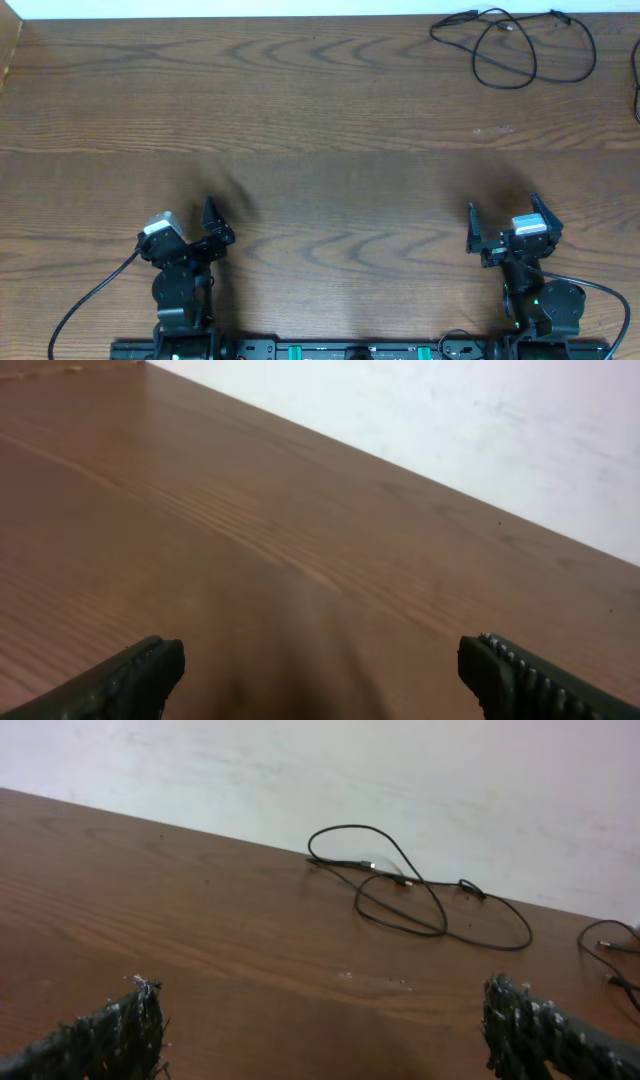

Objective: Untangle cables

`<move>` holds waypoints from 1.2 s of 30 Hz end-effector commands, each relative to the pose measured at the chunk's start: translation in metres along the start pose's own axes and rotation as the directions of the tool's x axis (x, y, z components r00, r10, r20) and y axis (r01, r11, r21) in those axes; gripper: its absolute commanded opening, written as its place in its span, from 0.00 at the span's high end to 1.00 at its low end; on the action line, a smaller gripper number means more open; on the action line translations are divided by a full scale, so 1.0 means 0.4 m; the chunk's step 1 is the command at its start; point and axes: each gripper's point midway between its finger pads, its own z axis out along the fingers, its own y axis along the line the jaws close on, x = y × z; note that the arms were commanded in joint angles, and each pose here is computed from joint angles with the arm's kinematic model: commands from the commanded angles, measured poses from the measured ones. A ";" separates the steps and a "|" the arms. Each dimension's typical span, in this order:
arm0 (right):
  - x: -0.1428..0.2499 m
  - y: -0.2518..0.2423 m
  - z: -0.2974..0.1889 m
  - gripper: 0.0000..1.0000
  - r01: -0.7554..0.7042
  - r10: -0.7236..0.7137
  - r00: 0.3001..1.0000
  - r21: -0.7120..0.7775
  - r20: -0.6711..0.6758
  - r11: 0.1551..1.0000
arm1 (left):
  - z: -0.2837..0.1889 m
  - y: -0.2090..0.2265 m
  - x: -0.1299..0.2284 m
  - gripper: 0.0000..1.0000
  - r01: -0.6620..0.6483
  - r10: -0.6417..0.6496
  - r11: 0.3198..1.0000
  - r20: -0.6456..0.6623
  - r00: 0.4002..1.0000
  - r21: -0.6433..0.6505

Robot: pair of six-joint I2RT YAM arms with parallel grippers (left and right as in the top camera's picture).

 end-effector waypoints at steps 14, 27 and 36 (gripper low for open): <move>0.003 -0.005 -0.001 0.01 0.003 -0.003 1.000 0.009 -0.003 1.000 | -0.014 -0.001 -0.023 0.06 -0.008 0.006 1.000 0.076 0.997 0.017; 0.003 -0.005 -0.001 0.01 0.003 -0.003 1.000 0.009 -0.003 1.000 | -0.013 -0.001 -0.020 0.06 -0.008 0.007 1.000 0.072 0.997 0.015; 0.003 -0.005 -0.001 0.01 0.003 -0.003 1.000 0.009 -0.003 1.000 | -0.013 -0.001 -0.020 0.05 -0.008 0.007 1.000 0.072 0.997 0.015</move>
